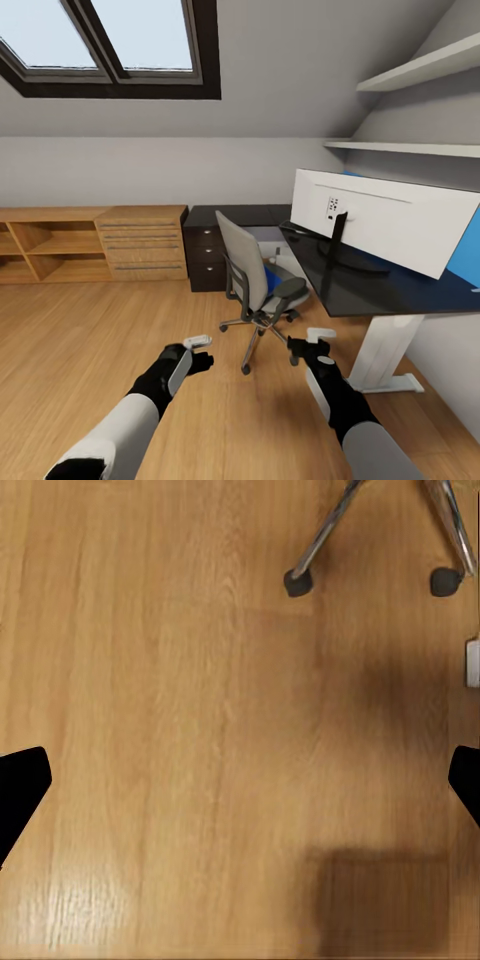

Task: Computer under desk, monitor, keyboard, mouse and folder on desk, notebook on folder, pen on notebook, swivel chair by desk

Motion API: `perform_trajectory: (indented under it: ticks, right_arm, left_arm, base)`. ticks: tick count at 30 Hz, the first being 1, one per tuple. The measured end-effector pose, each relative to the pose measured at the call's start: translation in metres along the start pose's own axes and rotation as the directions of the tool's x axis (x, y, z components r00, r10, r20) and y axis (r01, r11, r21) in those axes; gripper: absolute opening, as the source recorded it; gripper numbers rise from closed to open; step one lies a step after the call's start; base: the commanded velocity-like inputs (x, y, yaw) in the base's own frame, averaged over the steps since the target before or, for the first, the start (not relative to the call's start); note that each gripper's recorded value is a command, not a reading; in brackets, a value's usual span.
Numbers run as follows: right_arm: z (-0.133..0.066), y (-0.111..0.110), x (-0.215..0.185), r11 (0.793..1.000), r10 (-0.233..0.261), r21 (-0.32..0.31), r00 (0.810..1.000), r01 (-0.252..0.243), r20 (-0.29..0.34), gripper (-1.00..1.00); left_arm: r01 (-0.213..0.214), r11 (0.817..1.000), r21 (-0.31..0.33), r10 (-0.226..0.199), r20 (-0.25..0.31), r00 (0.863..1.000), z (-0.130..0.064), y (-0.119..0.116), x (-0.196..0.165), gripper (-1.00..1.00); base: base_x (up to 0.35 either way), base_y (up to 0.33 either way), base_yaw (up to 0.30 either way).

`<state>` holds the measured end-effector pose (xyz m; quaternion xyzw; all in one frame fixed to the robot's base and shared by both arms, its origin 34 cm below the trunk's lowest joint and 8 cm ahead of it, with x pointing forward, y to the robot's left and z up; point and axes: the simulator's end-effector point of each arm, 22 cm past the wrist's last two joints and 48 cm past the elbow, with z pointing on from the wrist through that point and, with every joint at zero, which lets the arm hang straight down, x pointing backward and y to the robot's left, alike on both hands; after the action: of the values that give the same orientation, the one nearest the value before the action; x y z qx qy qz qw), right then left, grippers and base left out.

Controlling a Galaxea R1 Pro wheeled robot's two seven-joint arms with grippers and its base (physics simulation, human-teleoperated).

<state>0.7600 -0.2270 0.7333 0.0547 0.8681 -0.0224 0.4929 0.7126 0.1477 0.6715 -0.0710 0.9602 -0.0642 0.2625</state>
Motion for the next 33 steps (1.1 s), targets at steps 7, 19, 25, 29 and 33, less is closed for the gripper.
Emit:
perform_trajectory:
  ticks: [7, 19, 25, 29, 33]
  right_arm:
    - [0.007, 0.003, -0.011, 0.999, 0.043, -0.011, 0.999, -0.043, 0.016, 1.0]
    - [-0.026, -0.008, -0.01, 0.997, 0.073, -0.014, 0.991, -0.072, 0.114, 1.0]
    - [-0.028, -0.008, -0.001, 0.997, 0.077, -0.018, 0.99, -0.075, 0.116, 1.0]
    - [-0.033, 0.006, -0.008, 0.992, 0.124, -0.051, 0.983, -0.118, 0.139, 1.0]
    - [-0.032, 0.012, -0.003, 0.988, 0.146, -0.064, 0.979, -0.138, 0.14, 1.0]
  left_arm:
    - [0.044, 0.999, -0.007, -0.042, 0.211, 0.977, 0.007, 0.007, -0.039, 1.0]
    - [0.039, 0.999, 0.036, -0.048, 0.276, 0.96, -0.061, 0.026, 0.016, 1.0]
    - [0.029, 0.999, 0.038, -0.037, 0.246, 0.969, -0.071, 0.031, 0.038, 1.0]
    - [0.028, 0.999, 0.038, -0.036, 0.241, 0.97, -0.068, 0.033, 0.045, 1.0]
    - [0.028, 0.999, 0.038, -0.036, 0.24, 0.97, -0.062, 0.034, 0.05, 1.0]
  base:
    - [0.0, 0.0, 0.0]
    - [0.0, 0.0, 0.0]
    - [0.0, 0.0, 0.0]
    - [0.0, 0.0, 0.0]
    - [0.0, 0.0, 0.0]
